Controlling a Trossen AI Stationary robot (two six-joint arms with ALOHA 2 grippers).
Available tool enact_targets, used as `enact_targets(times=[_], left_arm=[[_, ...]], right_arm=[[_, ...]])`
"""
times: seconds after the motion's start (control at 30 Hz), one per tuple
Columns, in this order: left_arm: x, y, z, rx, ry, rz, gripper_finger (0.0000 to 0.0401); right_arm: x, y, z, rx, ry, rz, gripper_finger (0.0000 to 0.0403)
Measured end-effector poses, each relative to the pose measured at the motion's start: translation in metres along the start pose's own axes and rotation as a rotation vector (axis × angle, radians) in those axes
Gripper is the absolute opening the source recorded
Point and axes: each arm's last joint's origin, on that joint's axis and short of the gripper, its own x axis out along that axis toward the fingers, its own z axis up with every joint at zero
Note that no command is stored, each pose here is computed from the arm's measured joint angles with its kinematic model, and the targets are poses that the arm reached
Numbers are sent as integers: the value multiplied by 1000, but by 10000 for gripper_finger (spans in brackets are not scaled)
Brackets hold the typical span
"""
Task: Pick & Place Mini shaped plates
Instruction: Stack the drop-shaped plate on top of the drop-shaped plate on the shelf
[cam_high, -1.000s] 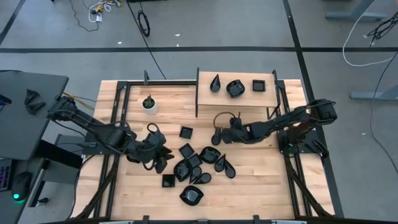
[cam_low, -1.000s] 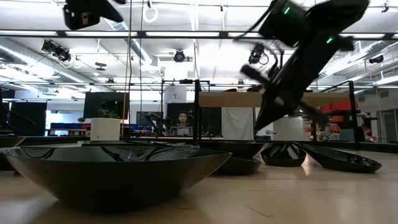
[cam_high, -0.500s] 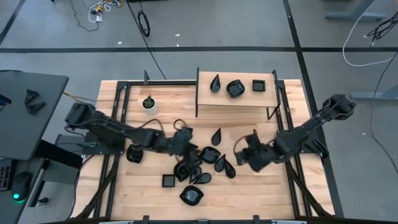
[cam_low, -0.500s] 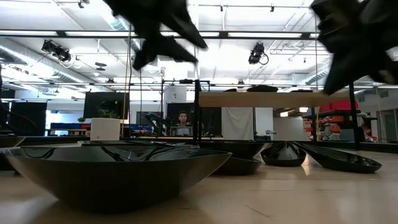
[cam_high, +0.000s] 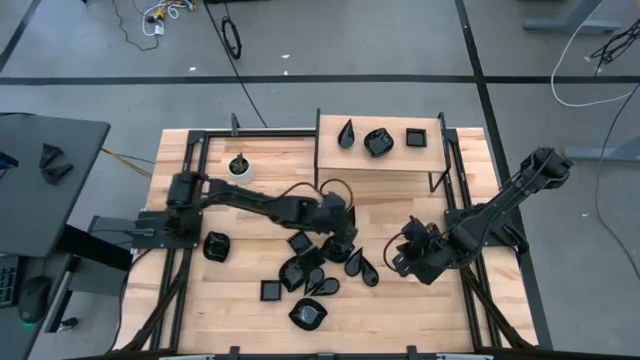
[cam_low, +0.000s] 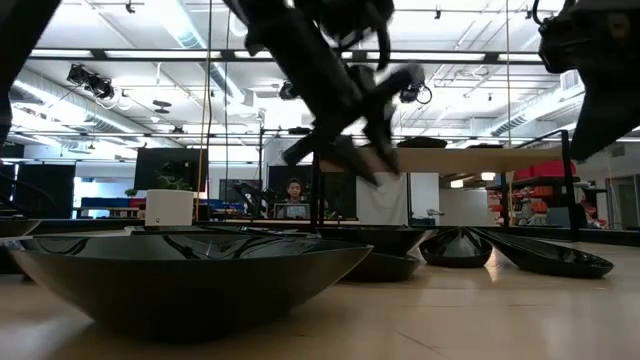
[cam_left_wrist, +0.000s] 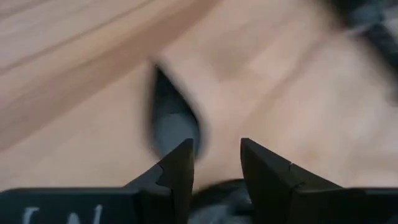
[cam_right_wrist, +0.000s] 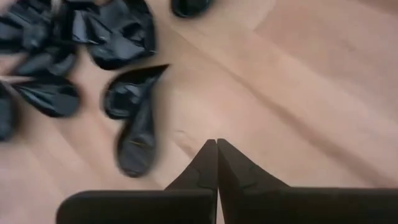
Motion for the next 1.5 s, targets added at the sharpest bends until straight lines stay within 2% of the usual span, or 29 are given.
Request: enact_targets(times=[0.17,0.27,0.47,0.57,0.77,0.93,1.2,1.5], left_arm=[[18,10,9,-64,72,144,138],[25,16,15,-105,80,147,138],[39,26,20,-130,106,134,138],[45,33,16,-121,140,170,138],[57,32,10,-132,147,144,152],[56,31,9,-86,147,137,159],[61,28,2,-69,141,127,121],[64,26,-2,-62,149,124,52]], right_arm=[[-3,-9,1,-91,8,-68,2],[-5,-13,1,-138,10,-92,2],[-6,-15,3,-158,-41,-108,2],[-6,-15,4,-161,-64,-114,2],[-6,-16,4,-192,-64,-125,2],[-6,-17,4,-197,-83,-133,2],[-6,-17,5,-201,-84,-138,2],[-6,-18,5,-209,-83,-142,2]])
